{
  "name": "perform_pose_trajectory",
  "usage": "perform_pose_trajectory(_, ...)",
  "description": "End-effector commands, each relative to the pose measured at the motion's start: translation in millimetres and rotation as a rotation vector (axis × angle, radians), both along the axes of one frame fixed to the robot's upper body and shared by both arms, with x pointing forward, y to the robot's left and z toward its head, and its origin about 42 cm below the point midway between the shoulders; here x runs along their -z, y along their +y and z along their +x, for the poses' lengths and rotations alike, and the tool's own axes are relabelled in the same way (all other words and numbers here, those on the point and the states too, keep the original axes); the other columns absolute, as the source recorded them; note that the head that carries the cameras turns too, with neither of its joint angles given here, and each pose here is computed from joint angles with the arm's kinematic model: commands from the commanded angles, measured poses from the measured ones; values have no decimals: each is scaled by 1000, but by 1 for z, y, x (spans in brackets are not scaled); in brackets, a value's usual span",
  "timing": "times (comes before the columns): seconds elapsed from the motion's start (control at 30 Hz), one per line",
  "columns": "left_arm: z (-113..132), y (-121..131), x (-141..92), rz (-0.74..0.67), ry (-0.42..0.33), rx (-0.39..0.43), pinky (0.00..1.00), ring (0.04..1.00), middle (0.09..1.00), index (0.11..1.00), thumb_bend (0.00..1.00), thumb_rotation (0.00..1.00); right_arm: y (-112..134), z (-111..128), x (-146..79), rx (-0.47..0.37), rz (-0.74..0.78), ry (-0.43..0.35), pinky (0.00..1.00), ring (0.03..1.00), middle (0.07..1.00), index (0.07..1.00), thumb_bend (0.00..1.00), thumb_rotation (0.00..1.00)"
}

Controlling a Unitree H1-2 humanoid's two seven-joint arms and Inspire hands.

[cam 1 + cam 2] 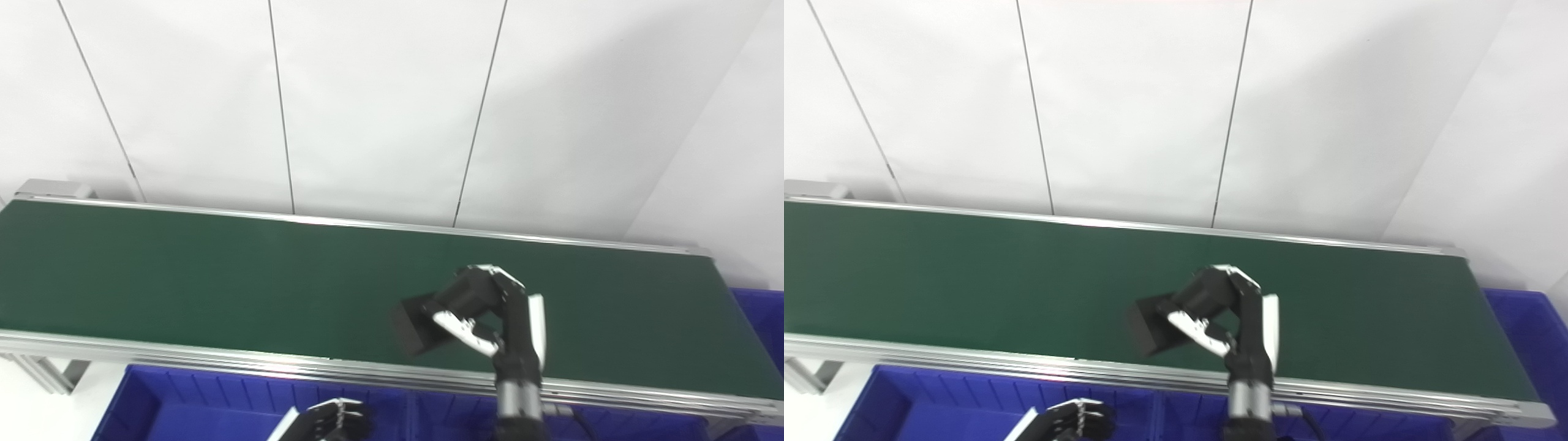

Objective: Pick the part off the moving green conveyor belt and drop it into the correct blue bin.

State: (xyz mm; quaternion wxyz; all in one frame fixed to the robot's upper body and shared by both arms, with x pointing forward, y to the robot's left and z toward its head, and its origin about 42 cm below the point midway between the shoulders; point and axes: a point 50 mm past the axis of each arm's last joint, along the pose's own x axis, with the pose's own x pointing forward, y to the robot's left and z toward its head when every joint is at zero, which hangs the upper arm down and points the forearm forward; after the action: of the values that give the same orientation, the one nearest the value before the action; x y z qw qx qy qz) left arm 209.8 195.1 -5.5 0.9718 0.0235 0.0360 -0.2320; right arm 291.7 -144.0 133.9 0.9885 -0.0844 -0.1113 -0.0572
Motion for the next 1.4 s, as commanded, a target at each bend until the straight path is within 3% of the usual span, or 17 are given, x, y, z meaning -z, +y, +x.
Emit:
perform_pose_trajectory(0.0, 4, -2, -11, -46, -66, 7, 674, 655, 655, 676, 653, 804, -8, -9, -11, 1, -11, -42, 360, 471, 628, 482, 467, 0)
perform_pose_trajectory(0.23, 5, 5, -24, -38, -117, 1, 657, 667, 672, 688, 700, 830, -42, -55, 15, 27, -67, 40, 366, 497, 621, 481, 477, 0)
perform_pose_trajectory(0.4, 4, 10, -33, -26, -152, 0, 622, 656, 676, 687, 685, 845, -62, -75, 36, 59, -161, 107, 439, 472, 614, 482, 481, 0)
perform_pose_trajectory(0.5, 5, 13, -38, -25, -169, -6, 634, 661, 676, 687, 682, 842, -72, -76, 43, 73, -248, 156, 433, 469, 620, 482, 481, 0)
perform_pose_trajectory(0.6, 4, 15, -40, -24, -178, -18, 657, 680, 679, 691, 695, 835, -79, -76, 48, 89, -307, 208, 348, 471, 619, 489, 478, 0)
perform_pose_trajectory(0.77, 3, 19, -46, -9, -200, -32, 703, 707, 697, 695, 689, 831, -84, -77, 60, 104, -376, 285, 365, 500, 607, 462, 478, 0)
perform_pose_trajectory(0.93, 1, 20, -55, -10, -216, -30, 730, 731, 711, 703, 622, 804, -84, -75, 65, 126, -436, 351, 328, 465, 572, 482, 486, 0)
perform_pose_trajectory(1.1, 1, 21, -60, -24, -219, -33, 733, 734, 707, 704, 615, 796, -82, -70, 64, 92, -537, 462, 319, 453, 531, 516, 493, 0)
perform_pose_trajectory(1.13, 1, 20, -61, -27, -220, -34, 726, 730, 703, 700, 606, 785, -82, -69, 65, 81, -564, 484, 479, 581, 531, 494, 508, 0)
perform_pose_trajectory(1.17, 2, 21, -61, -27, -218, -37, 723, 728, 702, 699, 603, 781, -81, -68, 65, 65, -586, 507, 533, 625, 530, 486, 513, 0)
perform_pose_trajectory(1.2, 2, 21, -61, -28, -217, -40, 720, 726, 700, 698, 611, 780, -80, -68, 65, 54, -602, 528, 643, 741, 741, 607, 578, 37)
perform_pose_trajectory(1.23, 2, 21, -61, -30, -216, -40, 720, 725, 698, 697, 613, 781, -80, -68, 65, 48, -617, 536, 671, 773, 790, 681, 621, 23)
perform_pose_trajectory(1.3, 2, 20, -61, -43, -220, -39, 721, 725, 696, 698, 608, 770, -78, -69, 65, 43, -689, 516, 854, 922, 910, 830, 714, 53)
perform_pose_trajectory(1.37, 2, 20, -61, -45, -221, -42, 720, 724, 695, 697, 607, 766, -76, -71, 65, 51, -727, 489, 893, 950, 928, 849, 724, 69)
